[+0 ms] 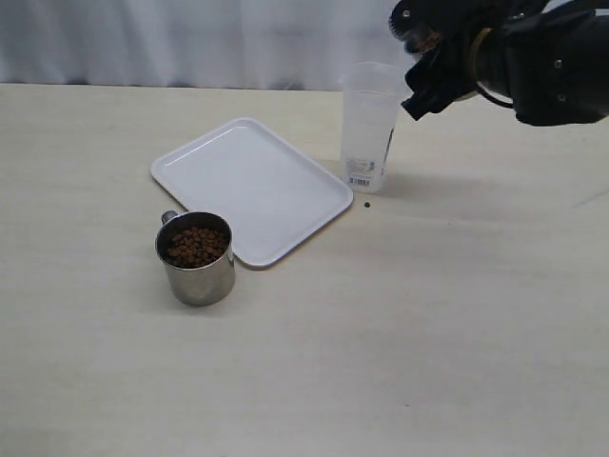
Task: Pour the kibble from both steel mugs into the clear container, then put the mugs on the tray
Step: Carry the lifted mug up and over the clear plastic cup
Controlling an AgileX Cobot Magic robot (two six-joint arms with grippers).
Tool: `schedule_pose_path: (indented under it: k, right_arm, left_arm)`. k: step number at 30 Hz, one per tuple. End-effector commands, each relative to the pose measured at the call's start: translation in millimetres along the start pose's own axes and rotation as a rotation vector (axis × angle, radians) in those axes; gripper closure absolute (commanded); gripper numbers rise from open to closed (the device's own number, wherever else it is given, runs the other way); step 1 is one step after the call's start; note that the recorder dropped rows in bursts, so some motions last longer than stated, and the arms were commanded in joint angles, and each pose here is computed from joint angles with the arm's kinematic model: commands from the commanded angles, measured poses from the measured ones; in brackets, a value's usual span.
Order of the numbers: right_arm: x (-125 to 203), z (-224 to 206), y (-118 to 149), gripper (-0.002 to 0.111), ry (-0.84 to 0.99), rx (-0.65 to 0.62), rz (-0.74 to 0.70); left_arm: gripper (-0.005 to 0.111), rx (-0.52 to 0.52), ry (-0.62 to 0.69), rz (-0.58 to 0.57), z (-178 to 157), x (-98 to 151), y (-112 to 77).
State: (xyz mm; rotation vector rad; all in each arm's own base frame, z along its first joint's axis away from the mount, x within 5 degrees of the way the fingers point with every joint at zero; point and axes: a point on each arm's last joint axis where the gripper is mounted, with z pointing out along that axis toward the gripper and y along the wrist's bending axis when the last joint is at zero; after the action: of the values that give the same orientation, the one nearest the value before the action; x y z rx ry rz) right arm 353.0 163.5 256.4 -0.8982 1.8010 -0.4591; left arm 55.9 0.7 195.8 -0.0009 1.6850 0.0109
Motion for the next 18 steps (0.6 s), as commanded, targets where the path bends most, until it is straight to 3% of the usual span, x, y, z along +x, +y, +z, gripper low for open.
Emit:
schedule_pose_path:
  k: [1,13,18]
  right_arm:
    - [-10.7,8.7,-9.5,0.104,-0.021,0.038,-0.043]
    - [-12.5,29.3,-0.8,0.104,-0.005,0.029,-0.281]
    - [-16.3,37.1,0.1,0.104,-0.01,0.033,-0.294]
  left_arm:
    - [0.107,-0.004,-0.005,0.002,0.0,0.5,0.3]
    - [0.107,-0.004,-0.005,0.002,0.0,0.5,0.3]
    - [0.107,-0.004,-0.005,0.002,0.0,0.5,0.3]
